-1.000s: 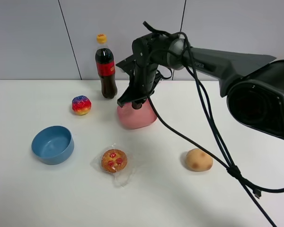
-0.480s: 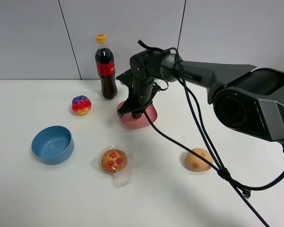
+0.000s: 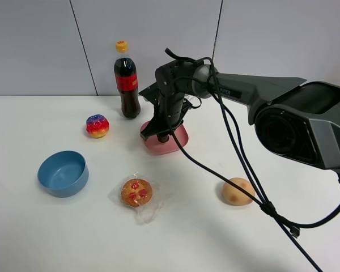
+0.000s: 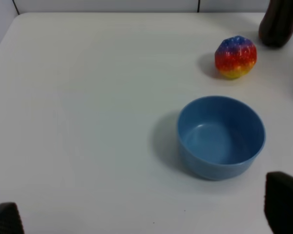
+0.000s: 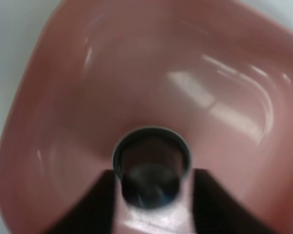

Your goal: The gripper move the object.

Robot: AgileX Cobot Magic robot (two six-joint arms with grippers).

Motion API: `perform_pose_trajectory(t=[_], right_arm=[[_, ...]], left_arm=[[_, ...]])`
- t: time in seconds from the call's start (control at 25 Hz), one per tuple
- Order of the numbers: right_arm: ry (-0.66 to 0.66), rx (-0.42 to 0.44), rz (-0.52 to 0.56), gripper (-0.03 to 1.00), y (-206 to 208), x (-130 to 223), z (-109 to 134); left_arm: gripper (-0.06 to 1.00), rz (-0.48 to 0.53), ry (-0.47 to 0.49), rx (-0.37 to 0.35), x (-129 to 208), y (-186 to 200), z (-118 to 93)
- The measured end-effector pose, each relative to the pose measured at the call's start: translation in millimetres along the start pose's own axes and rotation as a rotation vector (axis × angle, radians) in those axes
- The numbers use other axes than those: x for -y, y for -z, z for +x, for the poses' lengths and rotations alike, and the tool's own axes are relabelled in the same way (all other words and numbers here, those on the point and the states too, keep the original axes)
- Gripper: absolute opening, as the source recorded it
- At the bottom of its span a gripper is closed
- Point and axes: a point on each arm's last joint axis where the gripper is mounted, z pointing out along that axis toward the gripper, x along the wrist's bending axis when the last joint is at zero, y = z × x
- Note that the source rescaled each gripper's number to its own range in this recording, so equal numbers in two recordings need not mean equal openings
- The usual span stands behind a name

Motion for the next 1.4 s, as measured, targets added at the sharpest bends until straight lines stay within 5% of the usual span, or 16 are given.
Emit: perform_pose_trajectory(t=[0.16, 0.28, 0.52, 0.76, 1.24, 1.4], right_arm=[[-0.02, 0.001, -0.012, 0.76, 1.0, -1.2, -0.2], [-0.035, 0.012, -0.016, 0.9, 3.2, -1.7, -1.2], [-0.032, 0.024, 0.019, 0.93, 15.3, 0.7, -2.6], [-0.032, 0.022, 0.062, 0.93, 88.6, 5.9, -1.5], [-0.047, 0.056, -0.21, 0.93, 237.1, 18.9, -4.0], [-0.109, 0.11, -0.272, 0.93, 270.0, 32.9, -32.5]], left_arm=[[1.0, 0.0, 0.0, 0.0, 0.0, 0.0, 0.0], [1.0, 0.0, 0.0, 0.0, 0.0, 0.0, 0.0], [1.0, 0.0, 0.0, 0.0, 0.0, 0.0, 0.0], [1.0, 0.0, 0.0, 0.0, 0.0, 0.0, 0.0], [1.0, 0.0, 0.0, 0.0, 0.0, 0.0, 0.0], [1.0, 0.0, 0.0, 0.0, 0.0, 0.0, 0.0]])
